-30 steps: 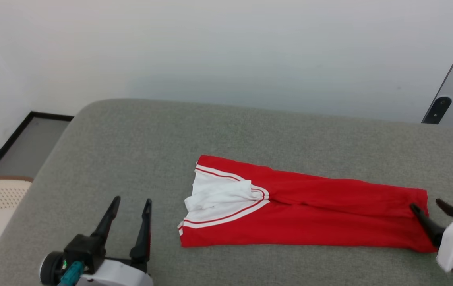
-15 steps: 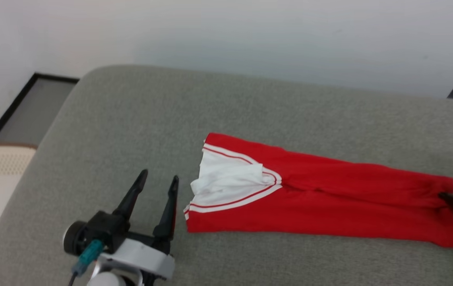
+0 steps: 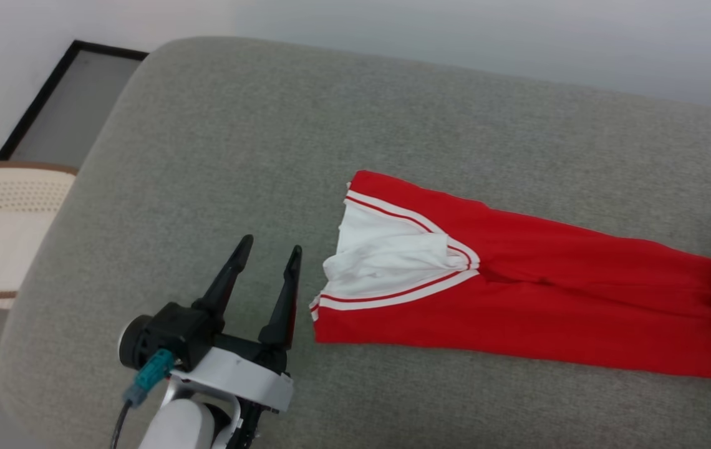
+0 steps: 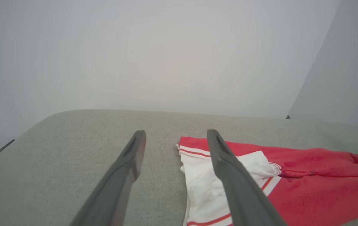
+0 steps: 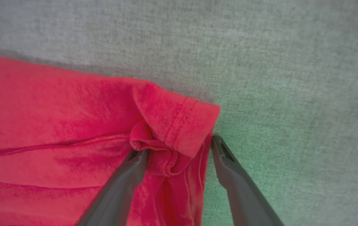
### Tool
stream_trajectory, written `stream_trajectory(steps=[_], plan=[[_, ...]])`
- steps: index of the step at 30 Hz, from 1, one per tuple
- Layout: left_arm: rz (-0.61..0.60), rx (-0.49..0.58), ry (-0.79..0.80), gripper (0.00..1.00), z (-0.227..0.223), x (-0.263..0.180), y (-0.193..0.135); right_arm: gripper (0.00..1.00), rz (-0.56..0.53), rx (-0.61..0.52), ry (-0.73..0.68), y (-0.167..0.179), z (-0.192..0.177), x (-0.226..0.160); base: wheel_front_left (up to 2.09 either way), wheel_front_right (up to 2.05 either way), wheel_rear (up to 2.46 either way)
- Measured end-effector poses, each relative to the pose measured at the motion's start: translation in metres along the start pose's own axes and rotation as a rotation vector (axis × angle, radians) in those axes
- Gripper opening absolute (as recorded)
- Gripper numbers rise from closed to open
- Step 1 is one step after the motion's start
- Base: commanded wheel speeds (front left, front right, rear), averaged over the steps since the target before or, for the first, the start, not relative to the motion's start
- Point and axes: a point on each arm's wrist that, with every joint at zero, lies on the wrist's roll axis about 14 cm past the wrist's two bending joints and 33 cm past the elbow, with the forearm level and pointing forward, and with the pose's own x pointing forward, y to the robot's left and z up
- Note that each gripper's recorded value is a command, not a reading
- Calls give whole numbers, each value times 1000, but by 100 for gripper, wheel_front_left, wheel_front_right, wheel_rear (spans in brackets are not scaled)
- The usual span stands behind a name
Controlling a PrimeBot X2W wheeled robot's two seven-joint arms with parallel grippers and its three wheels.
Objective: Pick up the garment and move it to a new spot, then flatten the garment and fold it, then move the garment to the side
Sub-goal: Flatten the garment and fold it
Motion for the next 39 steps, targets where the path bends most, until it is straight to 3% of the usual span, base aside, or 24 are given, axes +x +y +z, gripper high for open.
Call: stream_trajectory(steps=[3,4,5,21,30,39], plan=[[16,1,11,100,-3,-3,6,100,6,27,40,2,-2,6,0,0,0],[21,0,14,100,-4,-3,7,24,4,31,51,3,-1,7,0,0,0],[23,2,15,100,-4,-3,8,0,0,31,57,2,-1,7,0,0,0],[19,-6,-12,100,5,-2,9,0,-11,54,-76,-6,14,-7,0,0,0],[10,-2,-12,100,7,-7,8,0,-191,123,-113,-82,5,-41,0,0,0],[-19,-13,-12,100,7,-10,-2,0,-148,139,-183,-70,12,-63,0,0,0]])
